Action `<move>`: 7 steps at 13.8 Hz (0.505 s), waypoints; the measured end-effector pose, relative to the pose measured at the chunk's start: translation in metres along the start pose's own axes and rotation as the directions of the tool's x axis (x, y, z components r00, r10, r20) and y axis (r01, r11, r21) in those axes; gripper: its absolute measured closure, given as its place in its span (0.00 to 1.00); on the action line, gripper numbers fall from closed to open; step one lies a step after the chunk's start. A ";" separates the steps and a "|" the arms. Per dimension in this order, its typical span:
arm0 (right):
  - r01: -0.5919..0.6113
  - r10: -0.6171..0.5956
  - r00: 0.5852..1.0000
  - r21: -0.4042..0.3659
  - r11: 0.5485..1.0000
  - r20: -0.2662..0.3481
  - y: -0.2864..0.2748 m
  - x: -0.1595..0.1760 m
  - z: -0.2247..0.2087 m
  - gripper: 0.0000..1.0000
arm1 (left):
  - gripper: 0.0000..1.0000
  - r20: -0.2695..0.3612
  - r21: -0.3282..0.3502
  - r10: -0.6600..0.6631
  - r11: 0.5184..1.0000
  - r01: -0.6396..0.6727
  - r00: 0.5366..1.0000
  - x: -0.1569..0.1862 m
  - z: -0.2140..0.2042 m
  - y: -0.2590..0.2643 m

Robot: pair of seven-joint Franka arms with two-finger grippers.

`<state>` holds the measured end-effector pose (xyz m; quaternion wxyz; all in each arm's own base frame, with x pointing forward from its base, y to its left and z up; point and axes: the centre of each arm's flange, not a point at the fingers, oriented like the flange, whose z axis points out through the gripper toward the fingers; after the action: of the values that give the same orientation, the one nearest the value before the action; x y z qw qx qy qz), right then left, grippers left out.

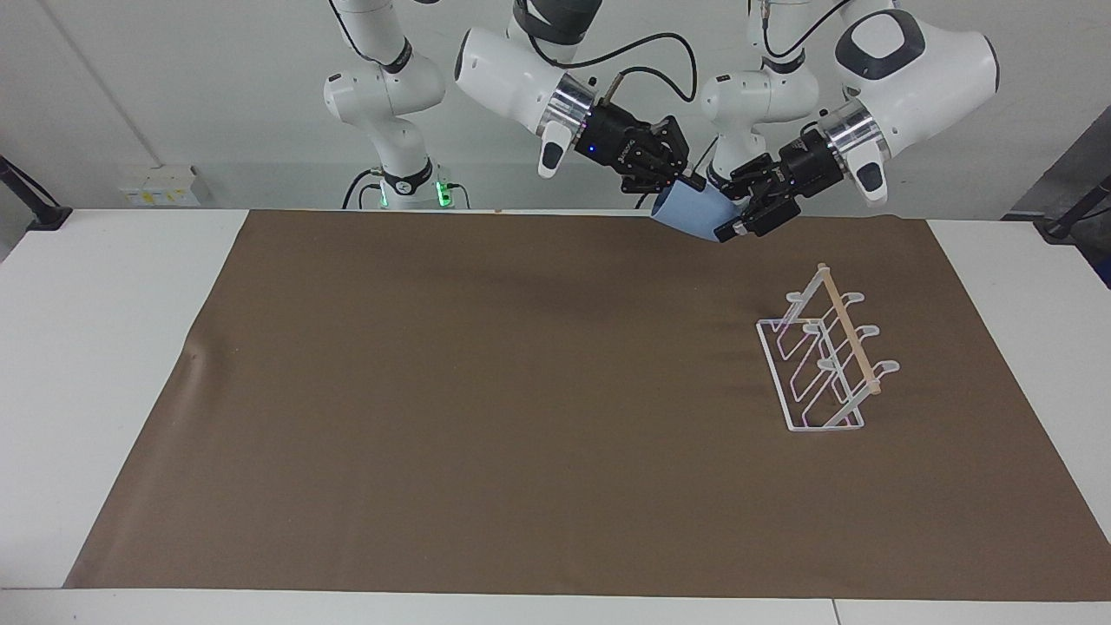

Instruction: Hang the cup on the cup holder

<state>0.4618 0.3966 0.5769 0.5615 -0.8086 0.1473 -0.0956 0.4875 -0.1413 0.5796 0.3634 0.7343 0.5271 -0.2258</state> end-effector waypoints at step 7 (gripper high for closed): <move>0.000 0.000 1.000 -0.001 1.000 0.003 0.000 -0.001 0.001 0.81 | 0.27 -0.039 0.011 0.025 1.000 -0.025 0.999 0.007 -0.005 -0.001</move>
<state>0.4607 0.3978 0.5762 0.5613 -0.8090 0.1466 -0.0943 0.4882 -0.1333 0.5777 0.3520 0.7469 0.5237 -0.2095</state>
